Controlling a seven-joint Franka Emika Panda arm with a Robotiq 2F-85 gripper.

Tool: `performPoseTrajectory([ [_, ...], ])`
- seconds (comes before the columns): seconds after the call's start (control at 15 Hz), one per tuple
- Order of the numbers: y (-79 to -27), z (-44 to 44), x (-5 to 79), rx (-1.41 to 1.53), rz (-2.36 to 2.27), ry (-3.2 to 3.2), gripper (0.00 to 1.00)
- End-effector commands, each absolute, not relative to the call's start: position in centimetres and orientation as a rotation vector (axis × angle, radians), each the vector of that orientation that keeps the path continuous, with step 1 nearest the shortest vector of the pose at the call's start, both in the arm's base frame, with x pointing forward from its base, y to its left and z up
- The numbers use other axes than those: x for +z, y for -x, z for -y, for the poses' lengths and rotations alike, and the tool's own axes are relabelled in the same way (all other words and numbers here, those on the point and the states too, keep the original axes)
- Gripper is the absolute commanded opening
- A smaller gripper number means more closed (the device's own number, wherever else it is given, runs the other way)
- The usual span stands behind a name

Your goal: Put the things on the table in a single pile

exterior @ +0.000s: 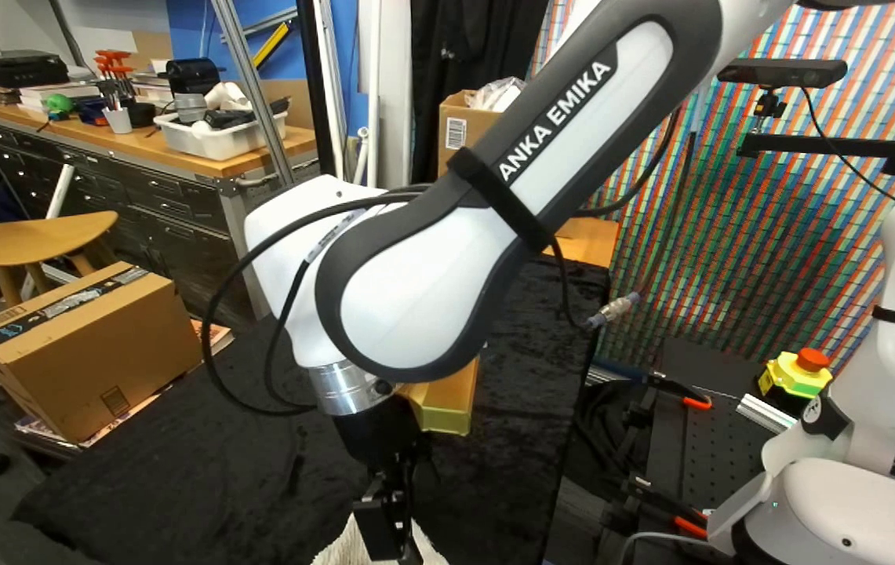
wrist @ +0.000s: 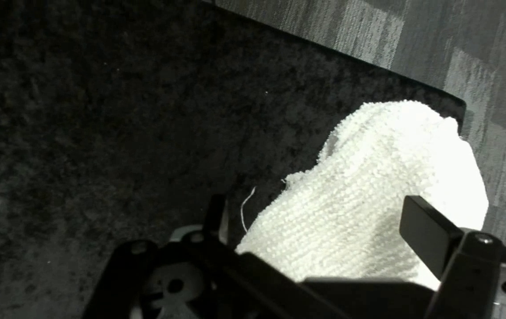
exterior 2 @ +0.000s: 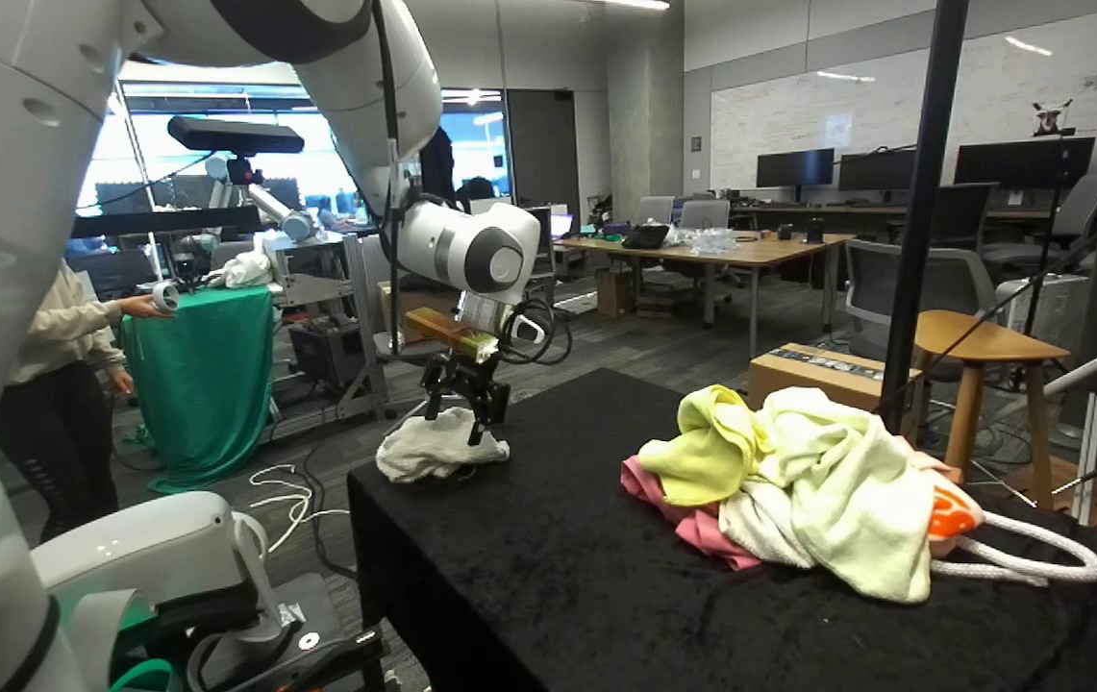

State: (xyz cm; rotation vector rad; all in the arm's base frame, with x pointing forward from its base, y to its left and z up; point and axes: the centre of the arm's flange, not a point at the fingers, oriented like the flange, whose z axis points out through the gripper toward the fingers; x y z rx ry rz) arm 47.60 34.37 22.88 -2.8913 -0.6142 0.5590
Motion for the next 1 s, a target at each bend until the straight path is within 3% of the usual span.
performPoseTrajectory([
  [0.0, -49.5, -35.3, 23.9, 0.615, 0.552, 2.826, 1.00],
  [0.93, -48.1, -38.3, 20.3, 0.681, 0.434, 2.782, 1.00],
])
